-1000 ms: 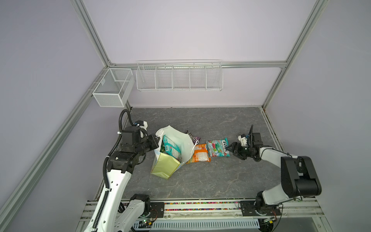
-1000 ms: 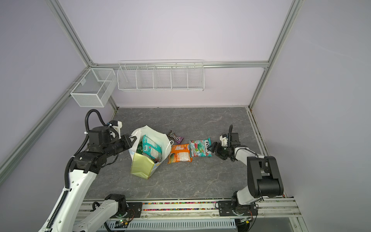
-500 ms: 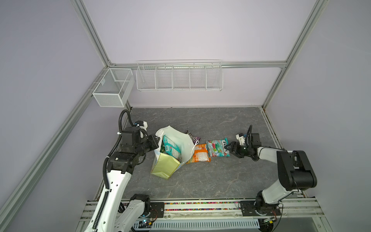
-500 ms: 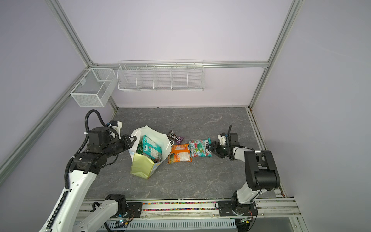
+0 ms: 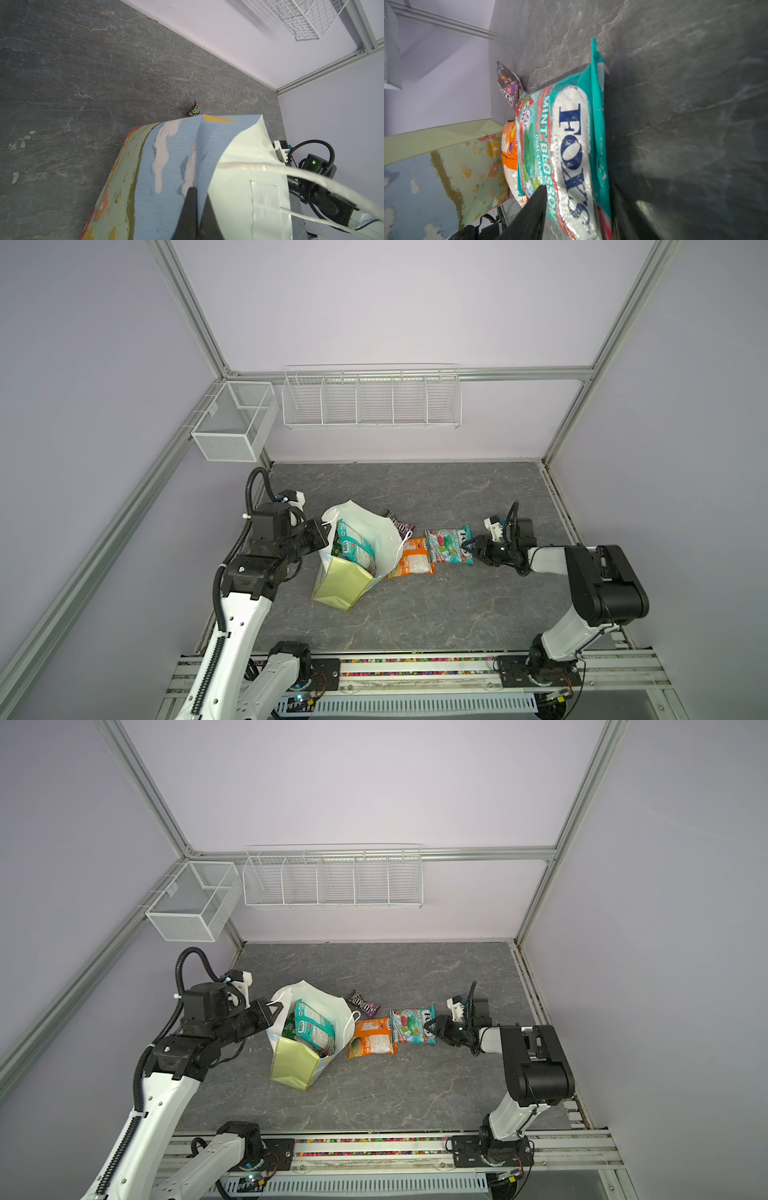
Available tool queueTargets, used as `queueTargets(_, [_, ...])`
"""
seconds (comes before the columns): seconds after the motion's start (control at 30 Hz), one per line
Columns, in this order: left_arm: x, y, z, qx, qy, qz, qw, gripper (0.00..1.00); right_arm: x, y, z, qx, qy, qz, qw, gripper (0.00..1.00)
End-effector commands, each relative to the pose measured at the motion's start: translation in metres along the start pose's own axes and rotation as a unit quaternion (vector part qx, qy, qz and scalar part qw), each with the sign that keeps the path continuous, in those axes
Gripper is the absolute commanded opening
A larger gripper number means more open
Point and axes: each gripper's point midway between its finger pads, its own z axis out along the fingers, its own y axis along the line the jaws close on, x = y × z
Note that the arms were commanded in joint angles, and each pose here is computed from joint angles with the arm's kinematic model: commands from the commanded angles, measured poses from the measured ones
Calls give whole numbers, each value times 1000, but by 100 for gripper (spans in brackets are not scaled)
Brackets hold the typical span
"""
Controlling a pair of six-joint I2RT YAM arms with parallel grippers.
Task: Place the snacks into the paper bag
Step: Pick up the snack at the center of the table.
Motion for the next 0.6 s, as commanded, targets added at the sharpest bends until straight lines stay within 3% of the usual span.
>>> queueTargets(0.0, [-1, -4, -4, 13, -9, -3, 1000, 0, 41, -36, 5, 60, 47, 64, 995, 37])
queueTargets(0.33, [-2, -6, -7, 15, -10, -2, 1000, 0, 35, -15, -4, 44, 35, 47, 997, 15])
queueTargets(0.57, [-4, -9, -8, 21, -12, -3, 1000, 0, 30, 14, -12, 26, 28, 19, 999, 7])
